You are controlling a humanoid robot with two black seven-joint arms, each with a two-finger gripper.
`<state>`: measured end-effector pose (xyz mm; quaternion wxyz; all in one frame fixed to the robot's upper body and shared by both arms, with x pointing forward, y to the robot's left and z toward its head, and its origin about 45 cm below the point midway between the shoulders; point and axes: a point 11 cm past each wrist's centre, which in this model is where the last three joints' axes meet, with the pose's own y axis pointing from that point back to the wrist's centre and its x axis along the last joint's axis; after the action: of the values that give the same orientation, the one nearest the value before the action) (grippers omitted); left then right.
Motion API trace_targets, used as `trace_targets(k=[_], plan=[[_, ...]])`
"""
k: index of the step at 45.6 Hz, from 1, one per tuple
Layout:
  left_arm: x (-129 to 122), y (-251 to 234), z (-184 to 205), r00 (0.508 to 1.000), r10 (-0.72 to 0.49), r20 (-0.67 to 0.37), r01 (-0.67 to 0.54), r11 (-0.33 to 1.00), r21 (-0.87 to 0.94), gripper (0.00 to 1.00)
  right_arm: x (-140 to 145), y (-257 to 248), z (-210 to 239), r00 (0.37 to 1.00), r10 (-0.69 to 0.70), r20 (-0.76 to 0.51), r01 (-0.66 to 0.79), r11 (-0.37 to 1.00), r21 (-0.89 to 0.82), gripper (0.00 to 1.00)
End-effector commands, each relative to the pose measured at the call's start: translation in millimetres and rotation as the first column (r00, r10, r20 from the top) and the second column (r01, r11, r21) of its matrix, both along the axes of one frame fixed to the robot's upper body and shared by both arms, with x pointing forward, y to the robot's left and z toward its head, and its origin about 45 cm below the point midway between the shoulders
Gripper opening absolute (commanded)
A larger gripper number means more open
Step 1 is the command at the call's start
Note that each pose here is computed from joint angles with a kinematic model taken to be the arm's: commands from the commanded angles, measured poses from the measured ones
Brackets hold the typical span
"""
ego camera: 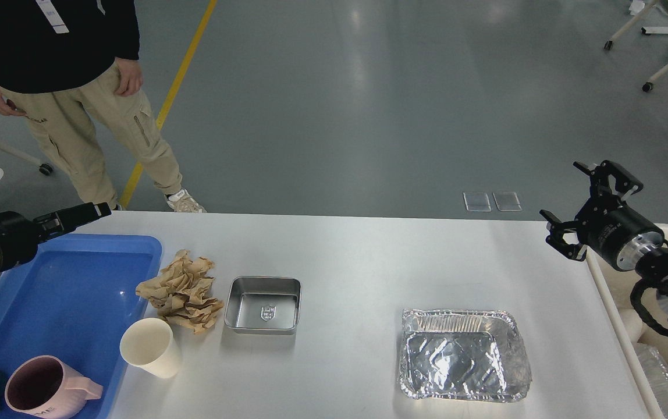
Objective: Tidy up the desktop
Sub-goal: 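Withdraw the left gripper from the mug and raise it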
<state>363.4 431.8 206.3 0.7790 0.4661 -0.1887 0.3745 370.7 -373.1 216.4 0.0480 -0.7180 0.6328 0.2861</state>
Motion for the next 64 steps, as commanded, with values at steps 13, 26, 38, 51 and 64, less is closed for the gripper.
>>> trace_targets(k=[13, 26, 38, 51, 64], plan=[[-34.1, -27.2, 4.4, 0.991, 0.088, -0.105, -0.11, 0.967, -0.23, 0.97, -1.1, -0.6, -1.7, 1.0, -0.001, -0.005, 0.001, 1.0, -0.004, 1.0], [-74.7, -37.8, -1.7, 0.961, 0.169, -0.217, -0.242, 0.897, -0.371, 0.97, -1.8, 0.8, -4.2, 1.0, 0.0, -0.012, -0.001, 1.0, -0.004, 1.0], [-103.1, -15.4, 11.2, 0.933, 0.267, -0.243, -0.34, 0.873, -0.35, 0.97, -2.3, 2.6, -6.0, 1.0, 0.003, -0.015, -0.003, 1.0, -0.001, 1.0], [-137.0, -3.0, 21.4, 0.811, 0.43, -0.396, -0.578, 0.69, -0.435, 0.97, -1.9, 3.0, -5.9, 1.0, 0.005, -0.015, -0.005, 1.0, 0.0, 1.0], [-164.2, 20.8, 19.7, 0.75, 0.515, -0.416, -0.655, 0.665, -0.358, 0.97, -2.1, 0.7, -4.8, 1.0, 0.002, -0.014, -0.002, 1.0, -0.006, 1.0]])
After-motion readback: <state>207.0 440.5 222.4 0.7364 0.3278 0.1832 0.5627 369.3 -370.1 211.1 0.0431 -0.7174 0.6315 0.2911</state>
